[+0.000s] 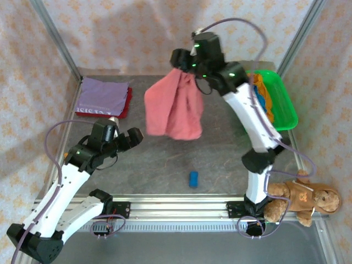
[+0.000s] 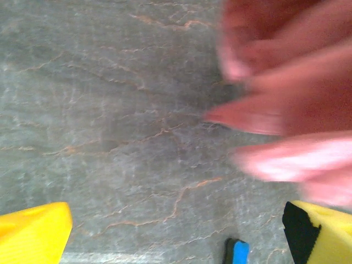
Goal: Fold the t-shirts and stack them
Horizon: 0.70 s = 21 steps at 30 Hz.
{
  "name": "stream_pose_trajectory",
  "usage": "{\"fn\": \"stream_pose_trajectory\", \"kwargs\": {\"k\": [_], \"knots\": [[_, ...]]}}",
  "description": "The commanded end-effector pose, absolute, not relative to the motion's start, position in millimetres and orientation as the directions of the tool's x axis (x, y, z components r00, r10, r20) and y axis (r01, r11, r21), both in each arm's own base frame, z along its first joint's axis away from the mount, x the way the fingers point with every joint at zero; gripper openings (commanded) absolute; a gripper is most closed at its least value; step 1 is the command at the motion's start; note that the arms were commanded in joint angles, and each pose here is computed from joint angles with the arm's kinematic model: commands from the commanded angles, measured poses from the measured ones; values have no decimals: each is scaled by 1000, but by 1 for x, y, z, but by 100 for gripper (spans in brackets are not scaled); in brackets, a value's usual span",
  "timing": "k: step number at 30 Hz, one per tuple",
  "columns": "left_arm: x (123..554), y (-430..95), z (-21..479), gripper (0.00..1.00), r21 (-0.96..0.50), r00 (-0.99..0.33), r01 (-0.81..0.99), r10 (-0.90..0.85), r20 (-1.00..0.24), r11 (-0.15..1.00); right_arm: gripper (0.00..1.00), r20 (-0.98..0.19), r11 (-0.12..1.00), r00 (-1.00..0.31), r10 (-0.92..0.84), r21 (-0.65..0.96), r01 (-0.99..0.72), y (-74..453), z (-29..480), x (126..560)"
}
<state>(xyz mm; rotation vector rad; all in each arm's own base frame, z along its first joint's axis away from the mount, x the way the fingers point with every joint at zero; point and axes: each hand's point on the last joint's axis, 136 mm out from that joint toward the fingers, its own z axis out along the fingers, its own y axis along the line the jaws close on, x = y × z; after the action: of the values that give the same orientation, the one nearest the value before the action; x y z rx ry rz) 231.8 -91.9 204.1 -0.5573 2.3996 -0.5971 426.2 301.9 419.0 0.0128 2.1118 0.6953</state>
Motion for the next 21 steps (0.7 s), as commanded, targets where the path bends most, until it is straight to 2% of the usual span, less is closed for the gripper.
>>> {"fn": "stream_pose_trajectory", "kwargs": {"k": [1, 7, 13, 16, 21], "knots": [[215, -78, 183, 99, -454, -762, -289, -489, -424, 843, 65, -641, 840, -718, 270, 521, -149, 302, 389, 417], [219, -84, 160, 99, -416, -805, -298, -461, -375, 859, 67, -567, 930, -810, 148, 359, -82, 282, 317, 408], [227, -93, 122, 95, -366, -856, -320, -432, -283, 874, 67, -353, 950, -931, 96, 313, -21, 266, 225, 376], [225, -97, 99, 90, -333, -884, -335, -416, -215, 882, 67, -278, 959, -956, 90, 284, 8, 254, 188, 358], [218, -102, 71, 78, -291, -911, -339, -390, -138, 895, 67, -224, 968, -969, 100, 248, 42, 234, 155, 339]]}}
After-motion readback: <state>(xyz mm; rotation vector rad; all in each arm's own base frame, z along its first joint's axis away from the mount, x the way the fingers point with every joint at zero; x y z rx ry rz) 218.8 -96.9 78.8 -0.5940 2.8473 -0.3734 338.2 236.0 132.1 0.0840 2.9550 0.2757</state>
